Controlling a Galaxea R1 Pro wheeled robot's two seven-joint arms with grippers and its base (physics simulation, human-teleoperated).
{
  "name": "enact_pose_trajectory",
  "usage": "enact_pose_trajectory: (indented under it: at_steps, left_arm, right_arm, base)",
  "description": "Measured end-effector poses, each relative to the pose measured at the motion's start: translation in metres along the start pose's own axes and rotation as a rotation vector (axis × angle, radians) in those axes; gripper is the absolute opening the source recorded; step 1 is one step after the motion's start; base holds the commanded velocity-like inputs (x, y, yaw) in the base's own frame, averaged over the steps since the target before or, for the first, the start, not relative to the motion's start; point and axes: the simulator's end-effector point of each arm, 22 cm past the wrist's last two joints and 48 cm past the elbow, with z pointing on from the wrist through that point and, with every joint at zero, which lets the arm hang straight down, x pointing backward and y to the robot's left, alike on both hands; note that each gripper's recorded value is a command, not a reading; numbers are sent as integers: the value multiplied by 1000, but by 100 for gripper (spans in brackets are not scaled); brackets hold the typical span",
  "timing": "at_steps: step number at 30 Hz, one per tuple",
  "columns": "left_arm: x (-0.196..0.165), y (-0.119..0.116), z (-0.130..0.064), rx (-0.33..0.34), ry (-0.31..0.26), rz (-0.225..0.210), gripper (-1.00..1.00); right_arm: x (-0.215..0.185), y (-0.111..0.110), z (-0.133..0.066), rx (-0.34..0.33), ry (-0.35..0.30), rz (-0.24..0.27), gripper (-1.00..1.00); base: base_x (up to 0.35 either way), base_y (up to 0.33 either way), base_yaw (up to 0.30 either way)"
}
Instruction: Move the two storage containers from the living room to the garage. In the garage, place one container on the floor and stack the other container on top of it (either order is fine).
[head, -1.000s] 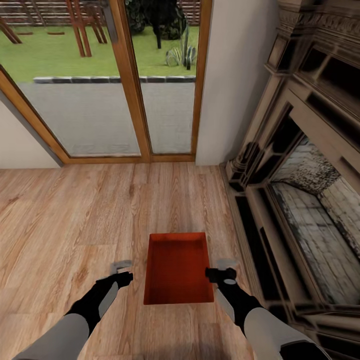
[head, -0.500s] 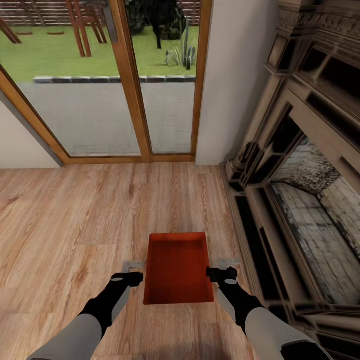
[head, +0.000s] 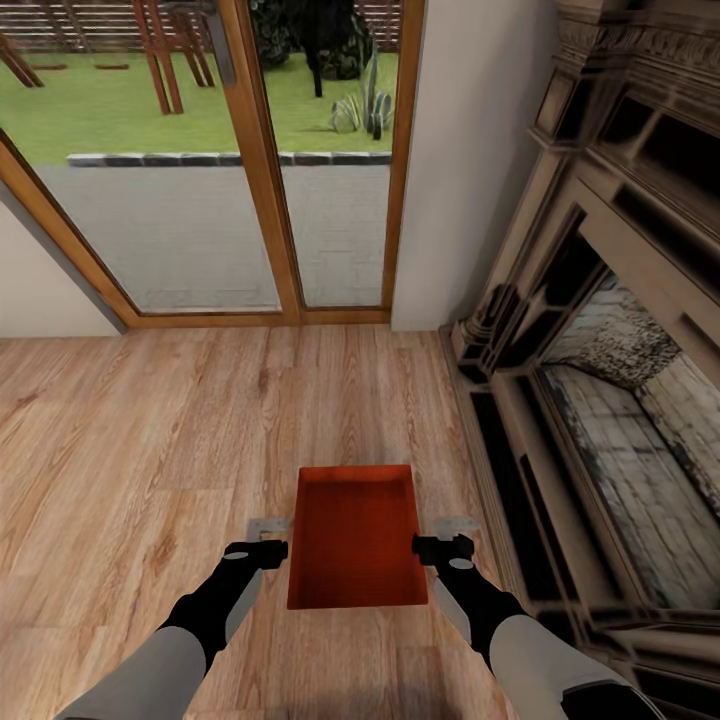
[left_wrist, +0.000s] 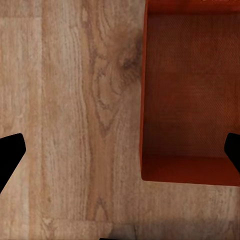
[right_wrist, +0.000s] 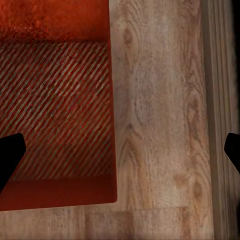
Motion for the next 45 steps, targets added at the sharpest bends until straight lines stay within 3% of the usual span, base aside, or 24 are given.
enact_pose_trajectory:
  at_steps: [9,14,45]
  left_arm:
    - [-1,-1,0,3,0,-9,100]
    - [-16,-2,-3,8,-31,-20,100]
    - [2,-5,42,5,-22,-21,100]
  right_arm:
    - [1,0,0,0,2,0,100]
    - [1,0,0,0,2,0,100]
    - [21,4,43,-8,-5,-2,100]
  base:
    - [0,0,0]
    - [0,0,0]
    - [0,0,0]
